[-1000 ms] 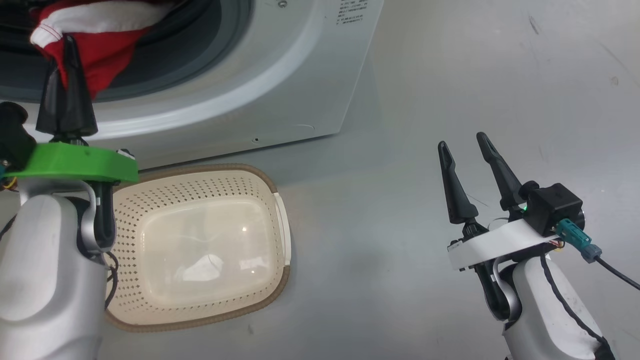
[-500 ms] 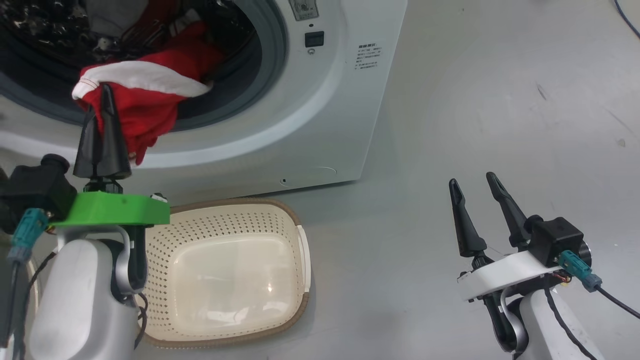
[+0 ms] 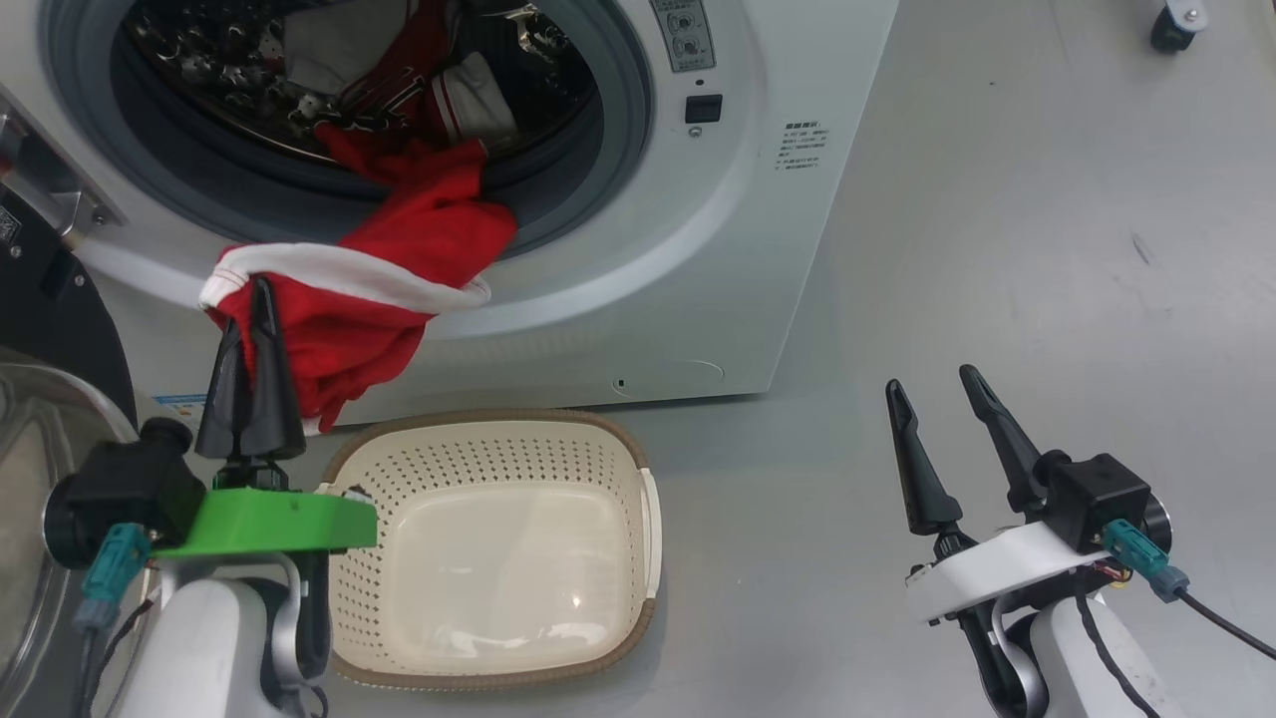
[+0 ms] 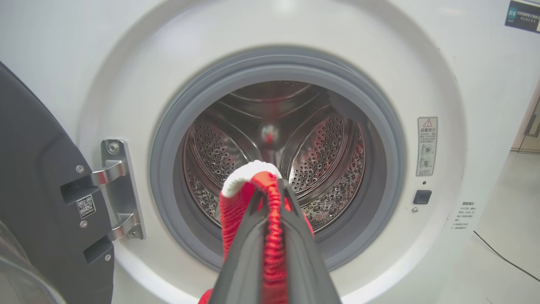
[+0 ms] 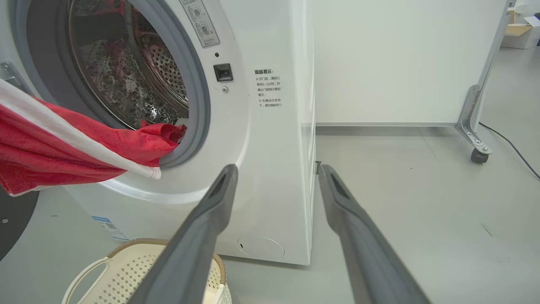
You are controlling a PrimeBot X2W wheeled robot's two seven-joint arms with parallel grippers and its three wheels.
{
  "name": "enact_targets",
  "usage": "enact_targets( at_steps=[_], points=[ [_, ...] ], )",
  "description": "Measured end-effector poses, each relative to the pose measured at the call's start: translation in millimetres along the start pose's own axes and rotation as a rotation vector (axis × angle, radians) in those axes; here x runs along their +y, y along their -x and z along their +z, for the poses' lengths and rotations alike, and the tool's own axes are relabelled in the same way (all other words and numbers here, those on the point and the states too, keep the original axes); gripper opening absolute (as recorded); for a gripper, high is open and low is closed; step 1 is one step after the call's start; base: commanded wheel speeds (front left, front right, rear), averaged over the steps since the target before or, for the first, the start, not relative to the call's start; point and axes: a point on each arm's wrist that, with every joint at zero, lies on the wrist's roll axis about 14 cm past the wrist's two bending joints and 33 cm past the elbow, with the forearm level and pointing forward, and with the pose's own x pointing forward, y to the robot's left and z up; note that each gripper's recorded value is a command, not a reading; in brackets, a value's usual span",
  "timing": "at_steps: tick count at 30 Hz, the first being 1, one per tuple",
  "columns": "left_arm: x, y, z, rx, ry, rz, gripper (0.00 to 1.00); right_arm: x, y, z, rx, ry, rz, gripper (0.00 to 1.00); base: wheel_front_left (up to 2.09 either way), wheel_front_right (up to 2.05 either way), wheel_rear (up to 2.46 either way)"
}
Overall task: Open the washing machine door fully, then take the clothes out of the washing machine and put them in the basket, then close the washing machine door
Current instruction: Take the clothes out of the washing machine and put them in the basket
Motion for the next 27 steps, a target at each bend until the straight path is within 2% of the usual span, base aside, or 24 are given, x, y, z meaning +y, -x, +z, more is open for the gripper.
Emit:
enact_targets(
  at_steps=[12,27],
  points=[
    [7.0,27.8,-53.3,0.169,0.048,0.045,0.0,2.5,-1.8,-7.7,0.019,0.0,0.012,1.0,0.0,0.0,0.0],
    [6.4,60.8,-156.9,0.523,0.161,0.079,0.0,-12.3,-11.0,-22.9,0.052,-0.013,-0.017,1.0,0.0,0.0,0.0]
  ],
)
